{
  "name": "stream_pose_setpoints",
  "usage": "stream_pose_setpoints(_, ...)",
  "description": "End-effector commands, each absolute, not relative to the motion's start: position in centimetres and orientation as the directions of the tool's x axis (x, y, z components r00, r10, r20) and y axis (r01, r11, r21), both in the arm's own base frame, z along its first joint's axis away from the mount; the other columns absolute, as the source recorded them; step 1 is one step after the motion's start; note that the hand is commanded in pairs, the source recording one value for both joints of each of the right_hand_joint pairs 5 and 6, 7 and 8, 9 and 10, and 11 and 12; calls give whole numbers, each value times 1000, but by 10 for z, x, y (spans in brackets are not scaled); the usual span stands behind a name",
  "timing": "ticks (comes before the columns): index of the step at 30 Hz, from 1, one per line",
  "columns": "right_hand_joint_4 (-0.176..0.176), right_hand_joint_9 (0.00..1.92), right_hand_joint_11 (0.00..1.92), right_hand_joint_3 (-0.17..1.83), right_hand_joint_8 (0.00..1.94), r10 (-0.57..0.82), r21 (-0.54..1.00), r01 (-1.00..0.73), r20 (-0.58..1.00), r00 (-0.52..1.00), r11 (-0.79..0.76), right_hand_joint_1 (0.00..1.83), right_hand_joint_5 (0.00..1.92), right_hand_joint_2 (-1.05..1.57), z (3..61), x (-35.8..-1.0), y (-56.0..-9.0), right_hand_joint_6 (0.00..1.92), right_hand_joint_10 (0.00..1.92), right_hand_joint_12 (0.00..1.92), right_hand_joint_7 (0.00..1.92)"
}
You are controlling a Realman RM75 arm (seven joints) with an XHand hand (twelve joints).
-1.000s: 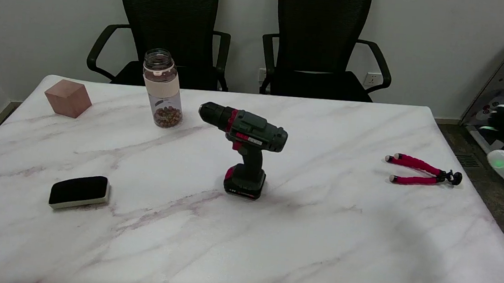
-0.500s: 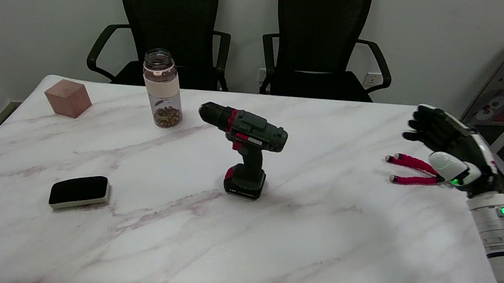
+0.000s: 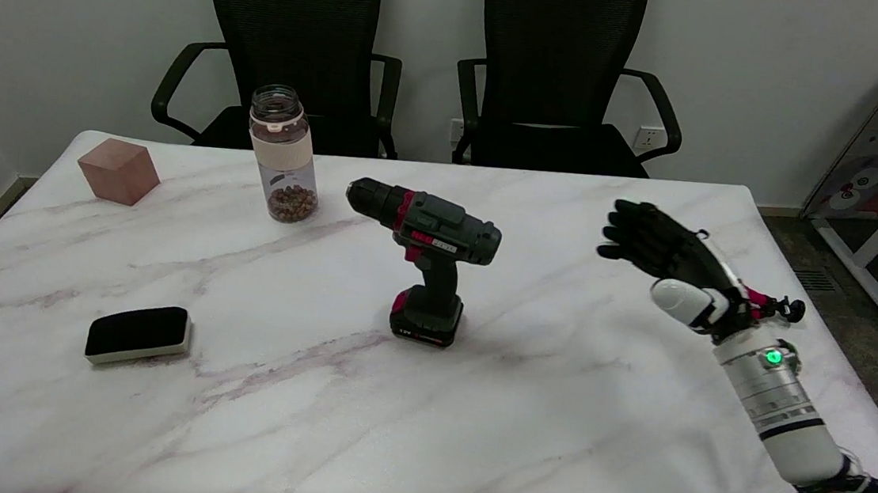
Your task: Pick up the power screwdriver.
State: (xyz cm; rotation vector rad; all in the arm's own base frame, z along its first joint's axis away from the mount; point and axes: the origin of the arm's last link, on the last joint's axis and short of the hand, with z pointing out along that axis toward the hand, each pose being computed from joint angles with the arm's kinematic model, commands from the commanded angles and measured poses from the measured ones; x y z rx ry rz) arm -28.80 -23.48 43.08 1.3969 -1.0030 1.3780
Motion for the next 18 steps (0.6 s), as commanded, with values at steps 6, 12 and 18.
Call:
stream_pose_setpoints(6,17,492,593,643,476,-136,35,-975,989,66,-218,855,476,-113,351,-322,-307,476,492,593,476)
stream_pose_setpoints(12,21,489,568,644,478,-129,28,-980,990,54,-197,857,478,-120,336,-335,-318,478,489,568,478)
stream_pose_setpoints(18,34,471,525,660,492,-136,2,-979,990,31,-203,861,492,-149,315,-340,-328,492,471,525,492)
